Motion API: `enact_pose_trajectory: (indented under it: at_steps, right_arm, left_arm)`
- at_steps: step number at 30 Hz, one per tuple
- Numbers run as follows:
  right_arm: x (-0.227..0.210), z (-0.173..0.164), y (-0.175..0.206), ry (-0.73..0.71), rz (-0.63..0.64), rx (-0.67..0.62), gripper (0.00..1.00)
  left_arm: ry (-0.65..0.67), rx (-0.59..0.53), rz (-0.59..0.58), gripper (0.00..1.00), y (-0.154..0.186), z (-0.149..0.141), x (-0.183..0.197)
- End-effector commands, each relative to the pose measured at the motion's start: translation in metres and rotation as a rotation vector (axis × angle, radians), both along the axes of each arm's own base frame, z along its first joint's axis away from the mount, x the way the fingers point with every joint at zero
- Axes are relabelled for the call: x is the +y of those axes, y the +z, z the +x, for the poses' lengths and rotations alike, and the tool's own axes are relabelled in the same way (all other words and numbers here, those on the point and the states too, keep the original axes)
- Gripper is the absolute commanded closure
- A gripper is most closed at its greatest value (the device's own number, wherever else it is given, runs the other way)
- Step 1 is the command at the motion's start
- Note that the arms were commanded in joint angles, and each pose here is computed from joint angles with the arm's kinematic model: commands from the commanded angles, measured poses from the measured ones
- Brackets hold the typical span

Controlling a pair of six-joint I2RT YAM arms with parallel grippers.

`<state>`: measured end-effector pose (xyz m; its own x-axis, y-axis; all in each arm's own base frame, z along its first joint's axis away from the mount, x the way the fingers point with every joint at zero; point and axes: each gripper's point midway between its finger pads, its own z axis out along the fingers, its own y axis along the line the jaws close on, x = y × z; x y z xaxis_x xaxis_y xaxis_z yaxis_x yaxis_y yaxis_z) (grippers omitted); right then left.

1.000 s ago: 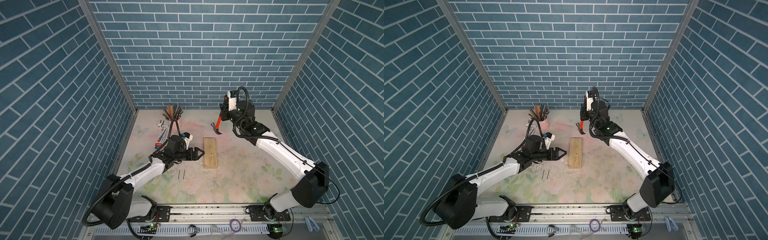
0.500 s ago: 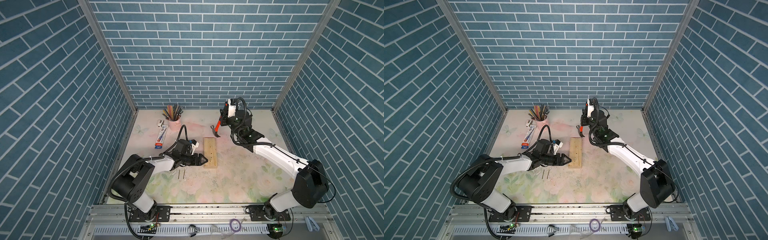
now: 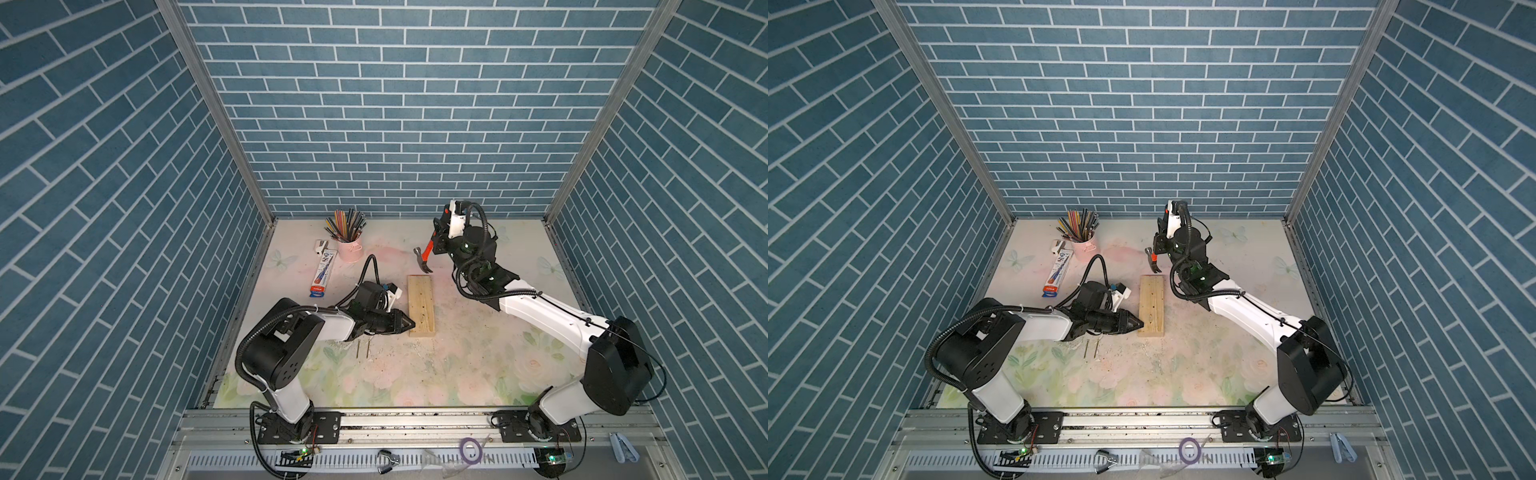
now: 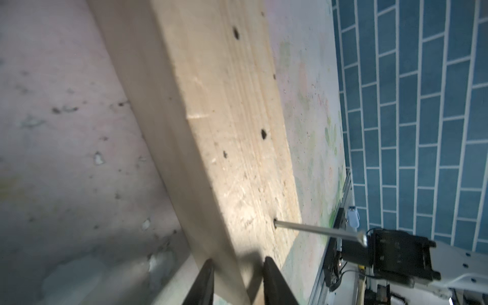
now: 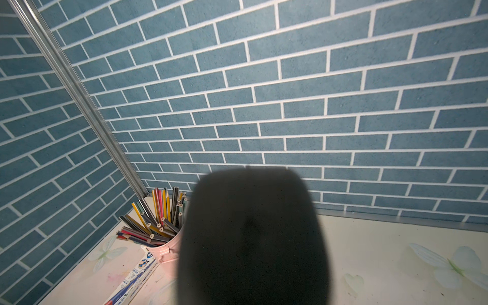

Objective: Use a claw hammer to pull out a nail
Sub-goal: Remove the nail from the mounting plate.

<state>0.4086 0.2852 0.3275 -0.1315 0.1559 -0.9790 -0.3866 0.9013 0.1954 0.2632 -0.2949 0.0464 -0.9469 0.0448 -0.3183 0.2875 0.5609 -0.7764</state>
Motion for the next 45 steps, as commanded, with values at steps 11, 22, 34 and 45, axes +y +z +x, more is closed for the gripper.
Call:
enact_pose_trajectory:
  at_steps: [11,22,34,45]
  right_arm:
    - [-0.002,0.008,0.029,-0.13,0.138,-0.253,1.0]
    - [0.005,0.011,0.001,-0.152,0.096,-0.269,1.0]
    - [0.014,-0.002,-0.02,-0.134,0.088,-0.284,1.0]
    - [0.017,-0.032,-0.047,-0.148,0.063,-0.256,1.0]
  left_arm:
    - [0.016,0.058,0.023,0.86,-0.017,-0.005,0.001]
    - [0.052,0.11,0.059,0.86,-0.028,-0.006,0.005]
    - [0.092,0.146,0.105,0.85,-0.038,-0.005,0.012]
    - [0.106,0.161,0.118,0.86,-0.041,-0.006,0.014]
